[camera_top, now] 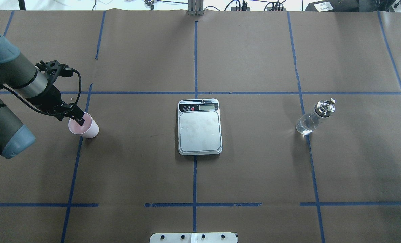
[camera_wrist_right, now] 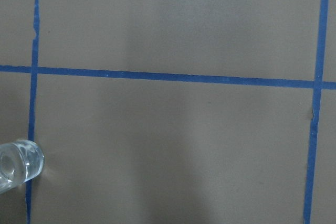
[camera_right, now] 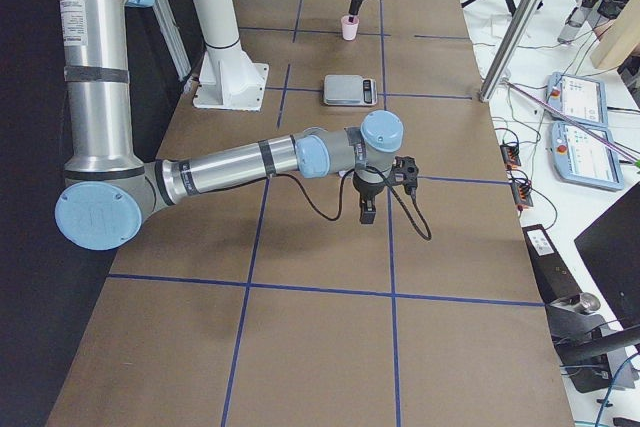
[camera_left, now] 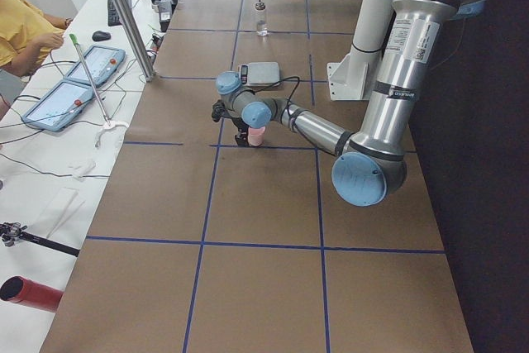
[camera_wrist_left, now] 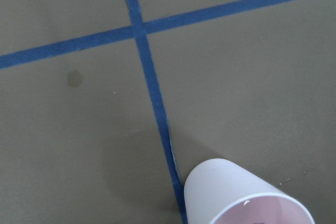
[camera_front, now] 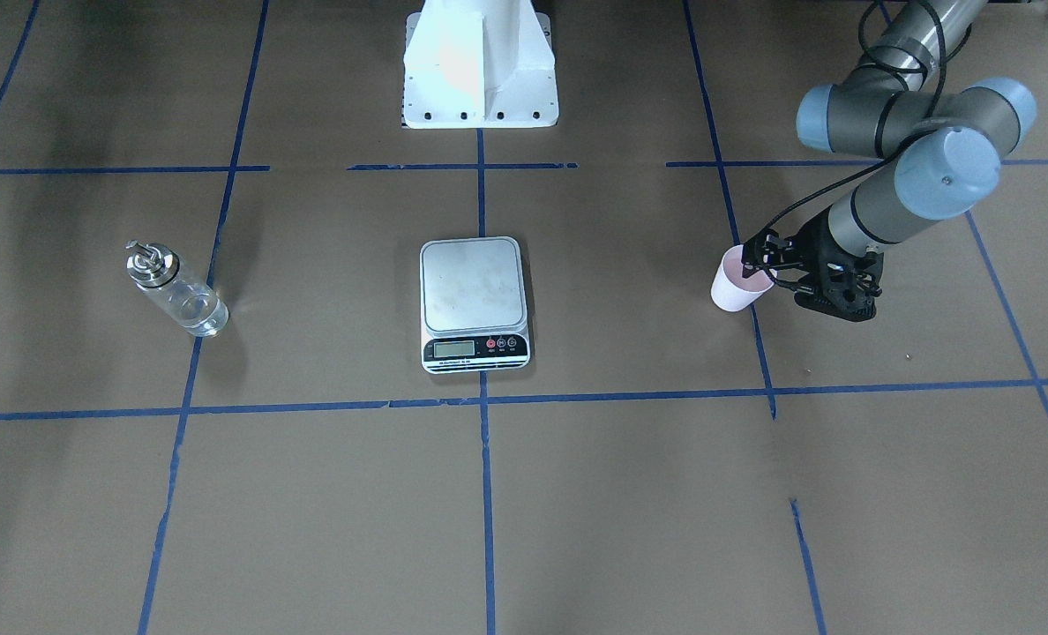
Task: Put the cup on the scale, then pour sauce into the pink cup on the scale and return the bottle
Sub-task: 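Reach the left gripper down and grasp the pink paper cup, then lift the pink cup with the left gripper and carry it onto the scale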
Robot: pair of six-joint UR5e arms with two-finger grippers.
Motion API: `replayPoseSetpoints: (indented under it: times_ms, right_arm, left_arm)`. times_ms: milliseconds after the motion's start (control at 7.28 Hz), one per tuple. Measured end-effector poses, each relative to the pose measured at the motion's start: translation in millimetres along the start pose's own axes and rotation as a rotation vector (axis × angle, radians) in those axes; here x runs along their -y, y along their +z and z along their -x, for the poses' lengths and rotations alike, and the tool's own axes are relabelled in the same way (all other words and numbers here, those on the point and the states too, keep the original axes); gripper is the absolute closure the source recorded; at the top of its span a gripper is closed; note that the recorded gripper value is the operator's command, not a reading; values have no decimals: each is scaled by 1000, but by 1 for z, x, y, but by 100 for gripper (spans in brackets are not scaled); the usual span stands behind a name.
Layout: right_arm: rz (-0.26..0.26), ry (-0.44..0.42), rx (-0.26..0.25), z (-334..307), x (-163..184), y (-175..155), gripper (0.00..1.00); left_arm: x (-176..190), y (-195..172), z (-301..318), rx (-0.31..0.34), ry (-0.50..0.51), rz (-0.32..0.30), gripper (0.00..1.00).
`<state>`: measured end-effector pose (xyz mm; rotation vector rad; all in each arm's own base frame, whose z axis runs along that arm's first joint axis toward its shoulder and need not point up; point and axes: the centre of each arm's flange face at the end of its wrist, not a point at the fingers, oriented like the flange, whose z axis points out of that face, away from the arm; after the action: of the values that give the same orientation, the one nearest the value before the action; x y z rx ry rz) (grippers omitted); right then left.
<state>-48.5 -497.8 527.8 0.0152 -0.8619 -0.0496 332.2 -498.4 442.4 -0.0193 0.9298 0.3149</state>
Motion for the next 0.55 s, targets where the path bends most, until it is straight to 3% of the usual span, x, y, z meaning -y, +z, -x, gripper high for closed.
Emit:
replayPoseSetpoints:
  times_ms: [137, 550]
  right_arm:
    - [0, -1, 0, 0, 0, 0, 0]
    - [0, -3, 0, 0, 0, 0, 0]
  left_arm:
    - [-1, 2, -4, 0, 6, 3, 100]
    - [1, -1, -14, -1, 24, -5, 100]
